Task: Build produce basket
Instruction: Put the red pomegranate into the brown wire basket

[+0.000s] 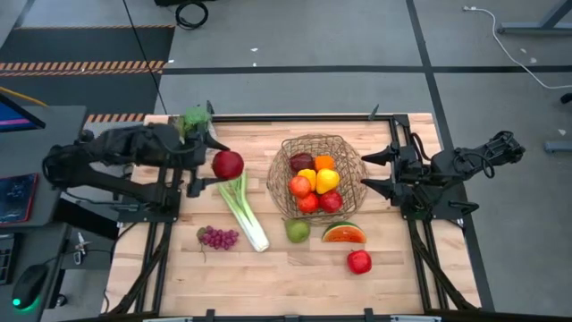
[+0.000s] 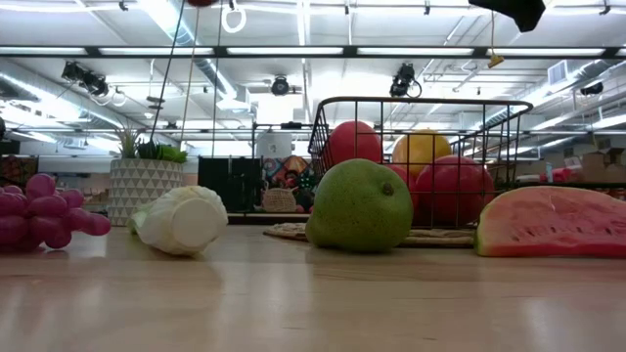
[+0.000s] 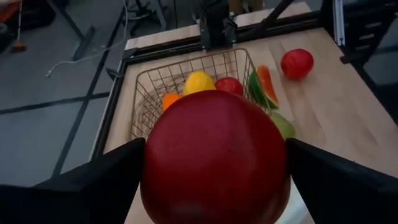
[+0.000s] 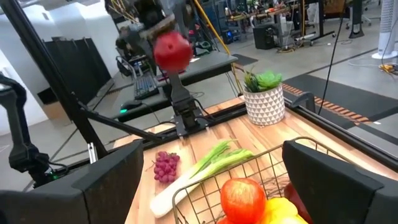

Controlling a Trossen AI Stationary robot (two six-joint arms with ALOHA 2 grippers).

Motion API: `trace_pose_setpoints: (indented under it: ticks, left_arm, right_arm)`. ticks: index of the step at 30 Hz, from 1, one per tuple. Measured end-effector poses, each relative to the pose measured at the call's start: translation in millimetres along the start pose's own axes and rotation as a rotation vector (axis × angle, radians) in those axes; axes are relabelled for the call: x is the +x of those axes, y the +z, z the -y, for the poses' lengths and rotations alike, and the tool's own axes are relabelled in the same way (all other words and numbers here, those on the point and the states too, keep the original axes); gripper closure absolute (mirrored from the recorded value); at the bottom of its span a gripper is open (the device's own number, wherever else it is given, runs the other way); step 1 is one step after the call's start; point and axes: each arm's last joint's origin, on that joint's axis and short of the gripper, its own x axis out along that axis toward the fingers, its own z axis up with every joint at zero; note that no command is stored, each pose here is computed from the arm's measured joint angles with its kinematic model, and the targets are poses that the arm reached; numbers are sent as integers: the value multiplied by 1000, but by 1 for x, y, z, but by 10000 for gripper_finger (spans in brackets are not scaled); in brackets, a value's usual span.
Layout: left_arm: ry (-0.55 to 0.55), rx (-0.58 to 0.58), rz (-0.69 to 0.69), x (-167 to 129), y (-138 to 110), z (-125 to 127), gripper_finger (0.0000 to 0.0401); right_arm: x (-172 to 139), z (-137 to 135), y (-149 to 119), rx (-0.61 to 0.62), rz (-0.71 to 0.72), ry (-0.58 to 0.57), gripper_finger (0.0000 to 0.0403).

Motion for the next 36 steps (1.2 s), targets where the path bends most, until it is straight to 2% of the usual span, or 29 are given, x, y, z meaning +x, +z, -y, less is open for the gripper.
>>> trace_pose_setpoints:
  ticks: [6, 16, 20, 25, 32, 36]
  left_arm:
    - [22, -61, 129, 15, -43, 10, 19]
    - [59, -185, 437, 20, -92, 20, 19]
    - [60, -251, 549, 34, -111, 25, 19]
    - [83, -284, 607, 56, -132, 31, 19]
    - [108, -266, 681, 75, -141, 34, 19]
    - [111, -230, 612, 88, -145, 37, 19]
  right_arm:
    - [1, -1, -1, -2, -3, -1, 16]
    - [4, -2, -3, -12, -17, -6, 16]
    - [5, -2, -3, -12, -17, -6, 16]
    - [9, -4, -5, -20, -23, -26, 16]
    - [27, -9, -14, -102, -60, -102, 16]
    - [45, -12, -18, -149, -55, -133, 16]
